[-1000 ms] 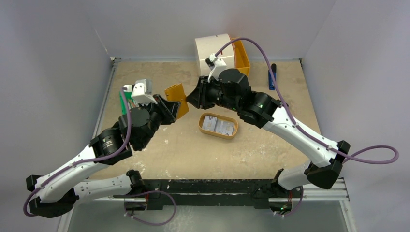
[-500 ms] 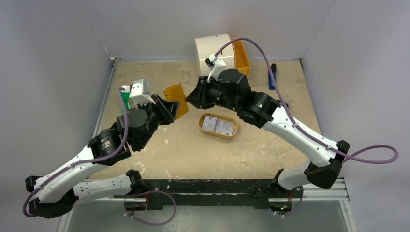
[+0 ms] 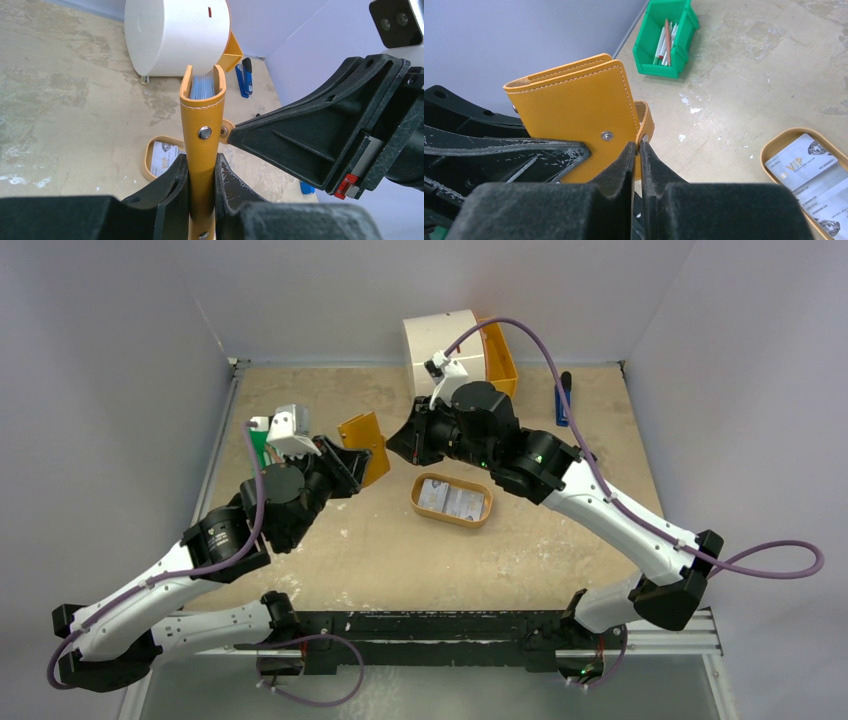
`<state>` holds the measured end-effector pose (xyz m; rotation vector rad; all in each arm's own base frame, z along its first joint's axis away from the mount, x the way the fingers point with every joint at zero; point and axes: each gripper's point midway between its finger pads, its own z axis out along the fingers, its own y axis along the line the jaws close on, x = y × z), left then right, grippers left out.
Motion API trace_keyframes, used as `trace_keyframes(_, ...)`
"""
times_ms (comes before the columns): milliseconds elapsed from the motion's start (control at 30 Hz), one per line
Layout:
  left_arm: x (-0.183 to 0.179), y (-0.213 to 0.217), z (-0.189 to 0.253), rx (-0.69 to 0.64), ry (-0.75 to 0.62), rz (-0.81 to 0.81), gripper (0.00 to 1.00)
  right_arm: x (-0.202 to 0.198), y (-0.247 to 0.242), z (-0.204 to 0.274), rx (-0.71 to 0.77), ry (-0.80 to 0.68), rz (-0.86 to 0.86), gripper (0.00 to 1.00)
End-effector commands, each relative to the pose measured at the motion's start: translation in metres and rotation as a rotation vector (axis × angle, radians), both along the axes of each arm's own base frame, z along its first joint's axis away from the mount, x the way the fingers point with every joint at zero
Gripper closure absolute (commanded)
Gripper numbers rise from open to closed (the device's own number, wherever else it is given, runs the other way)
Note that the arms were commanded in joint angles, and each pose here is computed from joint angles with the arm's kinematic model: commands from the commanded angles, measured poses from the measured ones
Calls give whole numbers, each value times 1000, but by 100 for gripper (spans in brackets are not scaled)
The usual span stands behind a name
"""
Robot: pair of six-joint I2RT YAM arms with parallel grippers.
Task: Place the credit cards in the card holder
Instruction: Close the card holder.
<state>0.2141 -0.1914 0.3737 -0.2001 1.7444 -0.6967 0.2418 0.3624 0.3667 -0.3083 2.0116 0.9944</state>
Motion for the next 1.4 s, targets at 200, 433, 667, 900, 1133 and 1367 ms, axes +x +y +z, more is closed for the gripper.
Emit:
trace_keyframes(200,-4,1,25,-100,-40,-13,100,4,7,16,63,-21,14,98)
trace_keyframes(433,-5,4,22,-89,-39,-13,100,1,0,20,85,-45,20,100)
trace_keyframes(667,-6,-1,20,-70,-45,-35,100,-17,-3,38,135,-97,110,100)
trace_keyframes(900,-3,-3,17,-20,-48,-36,100,-31,-13,52,145,-166,165,100)
trace_keyframes(1133,-2,-16,19,6,-57,-81,100,-42,-10,53,130,-180,240,100)
trace_keyframes(1367,-5,-26,23,0,-67,-133,100,-45,-3,47,124,-173,288,100)
